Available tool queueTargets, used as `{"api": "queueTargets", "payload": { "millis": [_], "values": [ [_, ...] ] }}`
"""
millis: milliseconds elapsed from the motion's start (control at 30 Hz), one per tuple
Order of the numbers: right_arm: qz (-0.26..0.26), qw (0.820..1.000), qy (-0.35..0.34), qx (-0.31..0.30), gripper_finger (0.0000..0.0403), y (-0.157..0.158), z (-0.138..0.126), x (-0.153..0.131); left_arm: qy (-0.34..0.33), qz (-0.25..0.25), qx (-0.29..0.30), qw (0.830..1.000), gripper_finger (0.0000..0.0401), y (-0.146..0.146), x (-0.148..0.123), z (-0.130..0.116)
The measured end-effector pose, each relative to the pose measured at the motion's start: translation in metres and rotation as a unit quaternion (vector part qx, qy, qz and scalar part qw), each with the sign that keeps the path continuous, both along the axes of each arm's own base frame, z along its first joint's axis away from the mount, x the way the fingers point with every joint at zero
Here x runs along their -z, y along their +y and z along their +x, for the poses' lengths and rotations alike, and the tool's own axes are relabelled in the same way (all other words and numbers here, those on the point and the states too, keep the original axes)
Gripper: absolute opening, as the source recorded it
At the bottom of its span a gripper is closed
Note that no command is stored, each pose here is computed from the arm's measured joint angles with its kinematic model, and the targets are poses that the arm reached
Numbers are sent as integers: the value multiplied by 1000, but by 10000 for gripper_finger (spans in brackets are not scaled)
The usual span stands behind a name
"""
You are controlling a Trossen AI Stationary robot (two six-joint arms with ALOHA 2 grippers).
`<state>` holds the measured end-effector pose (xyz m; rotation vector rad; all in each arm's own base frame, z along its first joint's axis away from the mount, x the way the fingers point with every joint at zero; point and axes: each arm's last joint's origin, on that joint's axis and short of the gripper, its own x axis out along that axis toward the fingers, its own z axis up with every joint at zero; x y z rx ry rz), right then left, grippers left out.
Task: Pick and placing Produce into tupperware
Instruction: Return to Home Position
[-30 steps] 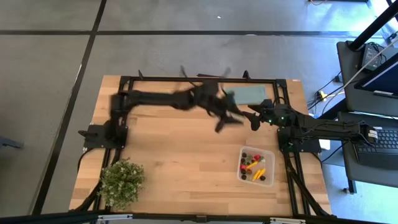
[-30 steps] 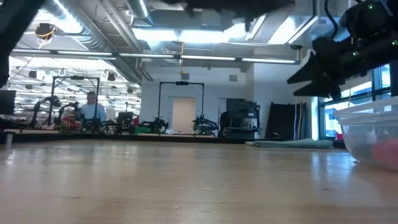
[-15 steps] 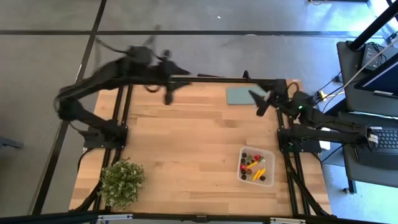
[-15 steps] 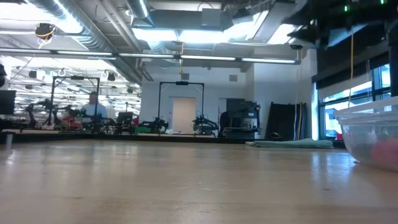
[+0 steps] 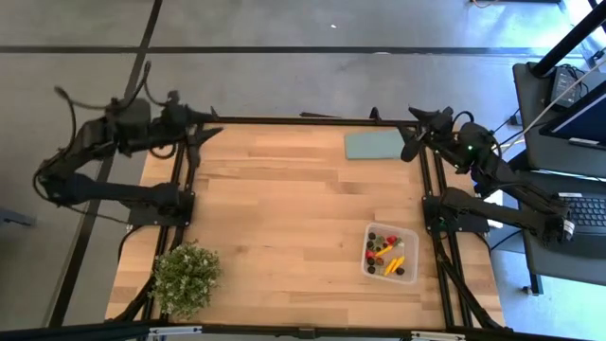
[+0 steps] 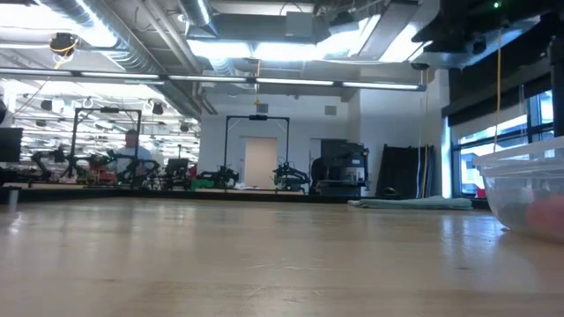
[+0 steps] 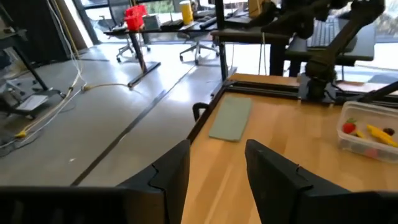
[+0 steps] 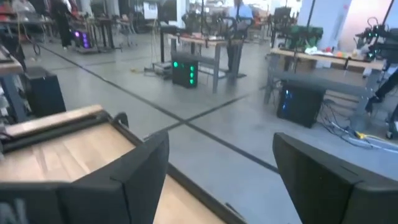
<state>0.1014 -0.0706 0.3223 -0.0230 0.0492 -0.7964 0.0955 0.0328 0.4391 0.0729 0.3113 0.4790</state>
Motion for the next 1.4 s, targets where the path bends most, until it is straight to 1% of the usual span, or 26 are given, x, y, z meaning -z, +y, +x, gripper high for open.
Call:
{"api": "queueTargets", "payload": {
  "millis": [100,200,300,400,600,733,933,1000,1100,1200,1300,1400],
  "values": [
    [7,1000,11,2,287,-1,0,12,-23,-7,-3,1000,151,-4,31,-15],
    [6,1000,5,1,287,-1,1,27,-51,1,-3,999,156,-7,62,-24],
    [11,1000,-28,0,287,-1,1,44,-71,6,-2,997,160,-8,96,-30],
    [15,999,-41,1,287,1,-1,60,-79,8,-3,997,160,-9,126,-35],
    [29,997,-68,1,287,6,-10,81,-108,-7,-20,994,152,-11,166,-45],
    [13,996,-92,-1,287,10,-16,89,-141,-2,-20,990,148,-13,181,-50],
    [-16,990,-137,-5,287,17,-27,95,-142,-6,-31,989,150,-11,187,-46],
    [-24,989,-146,-4,287,19,-30,98,-137,-15,-35,990,154,-11,192,-45],
    [-37,986,-162,-6,287,21,-35,98,-152,-18,-39,987,158,-10,192,-43],
    [-42,986,-162,-13,287,21,-34,100,-146,-24,-39,988,161,-9,201,-38],
    [-36,987,-154,-22,287,21,-33,102,-169,-26,-38,985,159,-7,206,-32],
    [-33,988,-150,-31,287,22,-33,103,-170,-27,-30,985,154,-6,216,-27]
  ]
}}
